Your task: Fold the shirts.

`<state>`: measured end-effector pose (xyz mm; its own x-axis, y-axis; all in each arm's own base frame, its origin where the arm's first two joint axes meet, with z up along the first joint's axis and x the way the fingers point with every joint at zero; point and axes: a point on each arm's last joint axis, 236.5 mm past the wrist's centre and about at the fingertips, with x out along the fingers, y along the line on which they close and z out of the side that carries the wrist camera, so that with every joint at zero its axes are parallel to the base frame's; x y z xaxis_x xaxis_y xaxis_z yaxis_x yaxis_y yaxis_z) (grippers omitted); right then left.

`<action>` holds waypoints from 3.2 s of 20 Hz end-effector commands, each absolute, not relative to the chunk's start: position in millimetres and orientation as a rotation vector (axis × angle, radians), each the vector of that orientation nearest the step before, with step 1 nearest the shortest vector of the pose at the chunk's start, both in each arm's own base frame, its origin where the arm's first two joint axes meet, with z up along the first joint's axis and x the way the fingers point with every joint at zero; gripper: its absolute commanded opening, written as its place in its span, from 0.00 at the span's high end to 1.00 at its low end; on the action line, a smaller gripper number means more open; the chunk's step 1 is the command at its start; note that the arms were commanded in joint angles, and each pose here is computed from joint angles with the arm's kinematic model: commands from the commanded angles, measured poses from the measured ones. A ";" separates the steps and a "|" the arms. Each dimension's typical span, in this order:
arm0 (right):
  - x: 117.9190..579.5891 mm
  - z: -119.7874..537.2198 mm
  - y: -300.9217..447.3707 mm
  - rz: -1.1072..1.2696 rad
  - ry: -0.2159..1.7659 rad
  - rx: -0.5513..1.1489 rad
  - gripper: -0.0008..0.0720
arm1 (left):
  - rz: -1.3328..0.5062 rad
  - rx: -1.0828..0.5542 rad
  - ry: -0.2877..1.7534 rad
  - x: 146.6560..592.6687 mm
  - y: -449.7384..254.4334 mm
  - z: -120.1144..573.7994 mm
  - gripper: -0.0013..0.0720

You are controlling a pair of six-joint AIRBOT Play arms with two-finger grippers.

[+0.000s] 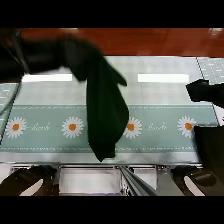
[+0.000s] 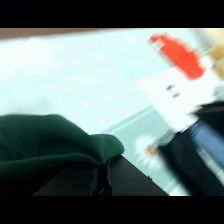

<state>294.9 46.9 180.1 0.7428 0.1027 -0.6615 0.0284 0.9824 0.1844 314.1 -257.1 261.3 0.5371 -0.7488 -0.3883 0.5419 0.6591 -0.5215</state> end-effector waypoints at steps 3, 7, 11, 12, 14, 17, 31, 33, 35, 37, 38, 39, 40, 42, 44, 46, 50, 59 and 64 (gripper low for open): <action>290.9 155.3 56.1 0.058 0.793 0.227 0.13 | -0.563 -0.286 1.199 258.2 -183.3 62.5 0.95; 292.3 82.0 59.3 -0.004 0.882 0.343 0.13 | -0.452 -0.367 1.436 210.1 -170.6 -29.0 0.80; 306.8 33.0 82.0 0.023 1.033 0.443 0.13 | -0.375 -0.232 1.512 213.3 -134.5 -41.2 0.02; 322.3 45.0 70.8 0.007 1.035 0.464 0.13 | -0.340 -0.197 1.473 228.7 -118.7 -25.6 0.02; 344.1 73.5 17.3 -0.071 1.013 0.451 0.13 | -0.245 -0.145 1.315 266.2 -76.9 21.5 0.03; 300.9 63.3 -91.7 -0.375 1.082 0.499 0.13 | -0.003 -0.326 1.142 275.9 -12.9 56.6 0.03; 236.5 -36.7 115.3 0.241 1.312 0.668 0.13 | -0.200 -0.945 1.409 169.2 -120.9 -80.4 0.03; 234.0 -36.2 127.8 0.264 1.319 0.654 0.13 | -0.179 -0.941 1.394 175.5 -117.1 -86.1 0.03; 227.7 -37.4 139.2 0.293 1.342 0.634 0.13 | -0.210 -0.927 1.360 185.1 -119.6 -87.8 0.03; 216.6 -43.5 152.2 0.323 1.398 0.612 0.13 | -0.291 -0.923 1.306 197.3 -131.3 -82.6 0.07; 210.5 -47.4 159.3 0.336 1.429 0.602 0.13 | -0.289 -0.931 1.289 203.4 -133.5 -83.6 0.28; 203.1 -51.1 169.9 0.362 1.464 0.590 0.13 | -0.281 -0.934 1.279 208.0 -134.7 -86.0 0.72; 197.4 -53.7 181.5 0.389 1.489 0.588 0.13 | -0.308 -0.911 1.253 212.7 -137.9 -85.6 0.95; 184.0 -57.8 208.3 0.447 1.542 0.597 0.13 | -0.345 -0.913 1.220 218.3 -142.8 -80.0 0.95; 173.7 -64.4 231.7 0.489 1.572 0.592 0.13 | -0.348 -0.920 1.212 219.7 -143.5 -78.2 0.95; 178.0 -72.3 244.9 0.480 1.563 0.620 0.13 | -0.354 -0.919 1.215 218.7 -144.3 -77.9 0.95; 186.4 -74.9 271.0 0.542 1.559 0.743 0.13 | -0.360 -0.921 1.219 217.5 -145.5 -77.3 0.95; 237.1 -80.7 297.6 0.569 1.538 0.734 0.56 | -0.494 -0.888 1.197 218.9 -159.3 -54.1 0.95; 315.2 7.1 284.1 0.709 1.336 0.508 0.96 | -0.613 -0.759 0.910 301.9 -153.3 69.3 0.95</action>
<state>275.0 300.2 -37.5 0.0298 0.7490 -0.6619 -0.0341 0.6626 0.7482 266.2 -154.3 1.6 0.4094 -0.7378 -0.5367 0.0106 0.5920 -0.8058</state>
